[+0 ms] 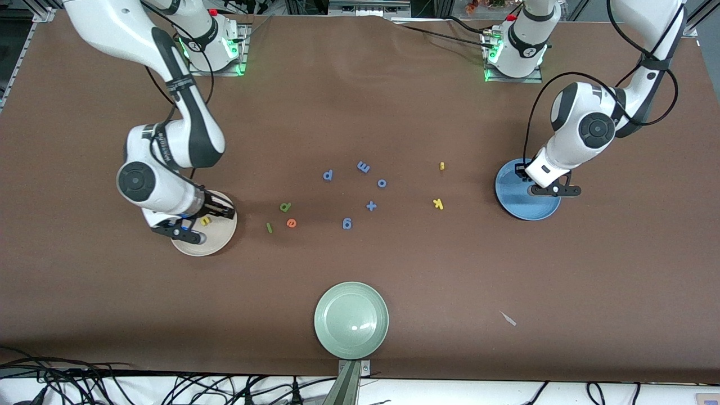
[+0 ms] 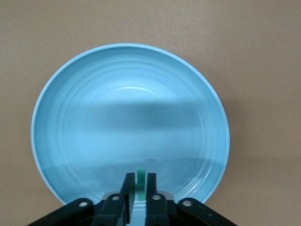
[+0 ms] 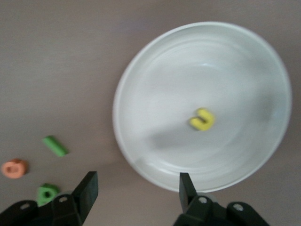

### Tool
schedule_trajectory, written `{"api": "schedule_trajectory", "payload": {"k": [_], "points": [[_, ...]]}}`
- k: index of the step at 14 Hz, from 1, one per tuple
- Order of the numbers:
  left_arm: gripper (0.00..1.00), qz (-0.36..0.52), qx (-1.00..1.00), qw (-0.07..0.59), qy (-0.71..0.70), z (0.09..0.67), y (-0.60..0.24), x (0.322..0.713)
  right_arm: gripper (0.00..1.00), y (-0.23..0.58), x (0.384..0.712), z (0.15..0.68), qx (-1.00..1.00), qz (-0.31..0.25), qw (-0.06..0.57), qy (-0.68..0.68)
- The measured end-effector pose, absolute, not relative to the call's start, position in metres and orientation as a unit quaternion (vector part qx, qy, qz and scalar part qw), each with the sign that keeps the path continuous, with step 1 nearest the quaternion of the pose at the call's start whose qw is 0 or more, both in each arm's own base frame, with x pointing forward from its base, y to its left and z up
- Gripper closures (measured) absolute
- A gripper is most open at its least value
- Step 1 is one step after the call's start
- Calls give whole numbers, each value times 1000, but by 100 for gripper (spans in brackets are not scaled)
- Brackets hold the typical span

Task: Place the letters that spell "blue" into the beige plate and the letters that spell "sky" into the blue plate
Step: 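Place the teal letter on the blue plate while the right gripper places u, then grasp a yellow letter with the left gripper while the right gripper grasps green l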

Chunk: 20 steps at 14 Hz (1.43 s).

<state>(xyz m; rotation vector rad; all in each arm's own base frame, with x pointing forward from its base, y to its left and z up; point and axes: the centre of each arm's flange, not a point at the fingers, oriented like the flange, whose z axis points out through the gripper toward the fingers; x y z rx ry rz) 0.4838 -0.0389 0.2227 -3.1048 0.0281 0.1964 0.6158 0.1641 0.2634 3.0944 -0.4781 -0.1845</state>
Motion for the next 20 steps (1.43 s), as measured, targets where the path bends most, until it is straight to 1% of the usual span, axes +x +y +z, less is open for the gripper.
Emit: {"api": "schedule_trajectory", "payload": {"k": [1,2,3,4,6,8,12,14,16,19,20], "points": [[77,62,-998,15,9,223,-39,485,22,188,617,265,985,-54,1,-163],[73,59,-998,14,9,225,-40,488,22,211,617,262,984,-52,1,-172],[63,56,-998,14,7,227,-41,490,22,233,616,256,983,-51,3,-176],[56,53,-998,14,-4,229,-44,492,22,250,613,246,983,-50,5,-175],[56,48,-998,14,-29,232,-72,491,22,266,607,220,984,-50,10,-170],[56,49,-998,14,-42,231,-117,482,22,263,608,201,984,-51,14,-172],[56,54,-997,15,-47,228,-195,455,22,258,611,196,985,-47,13,-167],[56,46,-998,4,-34,223,-227,442,22,258,611,191,985,-45,12,-166],[56,39,-999,-11,-33,214,-248,434,24,256,611,185,986,-45,14,-159],[56,38,-998,-24,-36,205,-255,432,24,249,615,181,988,-37,12,-151],[56,36,-998,-28,-35,202,-258,430,26,248,616,177,988,-35,12,-150]]}}
